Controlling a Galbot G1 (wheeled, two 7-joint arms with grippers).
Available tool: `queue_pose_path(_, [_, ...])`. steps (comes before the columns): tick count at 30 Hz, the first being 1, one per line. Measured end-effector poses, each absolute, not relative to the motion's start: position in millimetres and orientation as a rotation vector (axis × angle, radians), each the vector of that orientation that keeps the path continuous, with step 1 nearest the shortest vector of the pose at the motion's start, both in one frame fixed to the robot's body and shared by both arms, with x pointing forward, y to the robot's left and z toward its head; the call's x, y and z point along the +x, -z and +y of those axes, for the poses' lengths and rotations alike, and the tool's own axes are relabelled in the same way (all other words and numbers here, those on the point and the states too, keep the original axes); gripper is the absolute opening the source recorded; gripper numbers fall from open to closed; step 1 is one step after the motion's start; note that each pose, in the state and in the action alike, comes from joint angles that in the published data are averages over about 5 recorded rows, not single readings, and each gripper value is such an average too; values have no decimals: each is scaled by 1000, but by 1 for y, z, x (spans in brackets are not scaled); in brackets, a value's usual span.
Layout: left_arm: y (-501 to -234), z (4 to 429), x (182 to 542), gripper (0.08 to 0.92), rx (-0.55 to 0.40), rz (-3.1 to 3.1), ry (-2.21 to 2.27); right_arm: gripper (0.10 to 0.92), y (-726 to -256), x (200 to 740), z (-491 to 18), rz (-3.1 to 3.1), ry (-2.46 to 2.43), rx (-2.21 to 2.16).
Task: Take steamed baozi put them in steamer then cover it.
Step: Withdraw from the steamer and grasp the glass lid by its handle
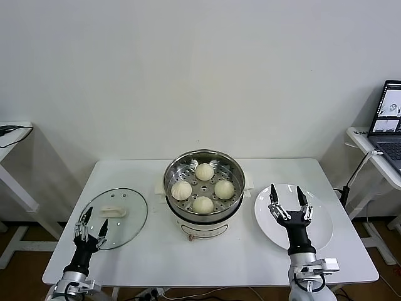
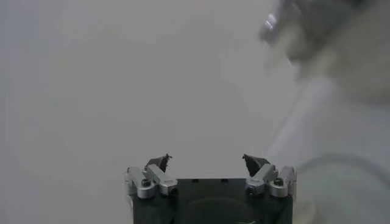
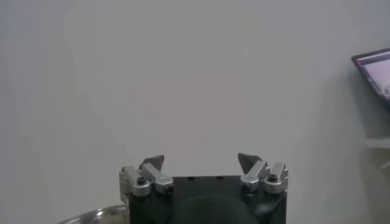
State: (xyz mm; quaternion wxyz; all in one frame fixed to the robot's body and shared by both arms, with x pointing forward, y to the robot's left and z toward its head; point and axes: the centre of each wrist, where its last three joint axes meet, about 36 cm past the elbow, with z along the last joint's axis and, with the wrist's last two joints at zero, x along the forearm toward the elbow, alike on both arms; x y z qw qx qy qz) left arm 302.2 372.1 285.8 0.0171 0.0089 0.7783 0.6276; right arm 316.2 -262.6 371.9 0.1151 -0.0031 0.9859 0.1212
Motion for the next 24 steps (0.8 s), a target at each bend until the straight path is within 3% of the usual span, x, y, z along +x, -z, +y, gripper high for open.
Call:
queue_pose_path(10, [-252,394,323,823,119,2216,-2167,823,-362,309,-259,2896,-363,46])
queue_pose_path(24, [-244,401,365,823,113,2114,-2257,823,-356,306,-262,2895,-347,83])
